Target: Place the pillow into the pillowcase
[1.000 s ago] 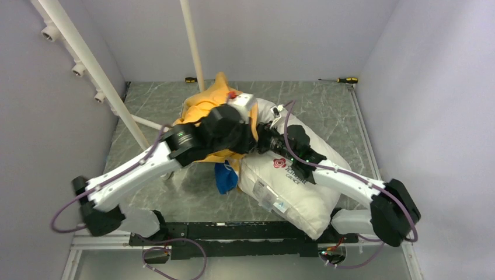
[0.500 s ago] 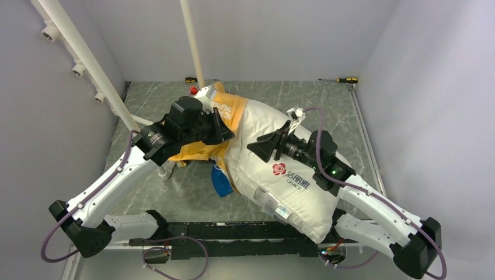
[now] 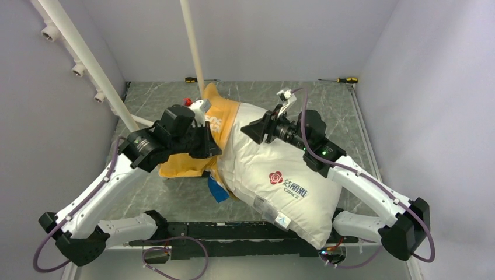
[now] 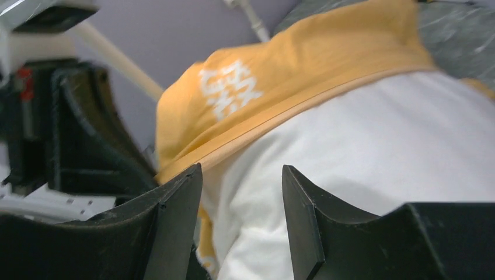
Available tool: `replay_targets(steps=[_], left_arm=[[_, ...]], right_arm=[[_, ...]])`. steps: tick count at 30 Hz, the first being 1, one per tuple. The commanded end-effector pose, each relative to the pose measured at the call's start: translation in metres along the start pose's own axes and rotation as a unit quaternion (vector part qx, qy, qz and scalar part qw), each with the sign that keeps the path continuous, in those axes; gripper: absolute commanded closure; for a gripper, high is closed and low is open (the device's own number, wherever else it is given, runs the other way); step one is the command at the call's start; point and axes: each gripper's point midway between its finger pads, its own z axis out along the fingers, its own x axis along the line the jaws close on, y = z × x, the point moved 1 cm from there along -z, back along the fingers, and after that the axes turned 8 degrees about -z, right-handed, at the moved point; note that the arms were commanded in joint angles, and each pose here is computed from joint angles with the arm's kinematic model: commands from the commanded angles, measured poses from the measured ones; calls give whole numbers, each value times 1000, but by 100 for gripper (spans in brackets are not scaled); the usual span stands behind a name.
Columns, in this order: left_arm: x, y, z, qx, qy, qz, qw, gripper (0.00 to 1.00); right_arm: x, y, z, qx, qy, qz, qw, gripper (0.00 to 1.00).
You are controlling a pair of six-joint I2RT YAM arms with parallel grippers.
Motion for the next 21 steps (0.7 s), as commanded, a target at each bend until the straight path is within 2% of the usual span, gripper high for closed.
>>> replay_targets(steps=[1,2,3,4,5,6,7,9,11,13,17,21], left_arm=[[-5,-2,-28,-20,-23,27,999,100],[-8,1,-30,-24,-28,32,999,96],[-13,4,-33,-29,-38,39,998,87],[-20,10,-37,-35,-47,49,997,72],[-26,16,-42,-43,-51,55,996,52],[-31,23,-47,-51,-53,63,995,38],[-35,31,-52,-61,-50,72,994,29],[-40,47,-59,-84,-37,85,992,19],[-37,61,-58,-102,-9,98,990,16],[-30,66,-42,-91,24,111,989,17],[-16,63,6,-32,71,117,990,25],[12,58,37,-13,136,115,984,25]], right_arm=[[-39,2,9,11,-70,10,997,44],[-46,-10,14,36,-77,15,996,44],[-50,-22,19,59,-74,15,995,45],[-51,-40,22,90,-66,26,993,46],[-49,-58,24,121,-52,41,990,48],[-45,-78,25,151,-31,57,986,49],[-42,-97,25,177,-20,70,981,50],[-35,-131,18,215,-6,89,973,54],[-27,-155,7,234,4,105,966,56],[-20,-164,0,232,17,111,966,58],[-13,-172,-10,233,23,106,966,59],[-15,-176,-12,234,18,110,966,59]])
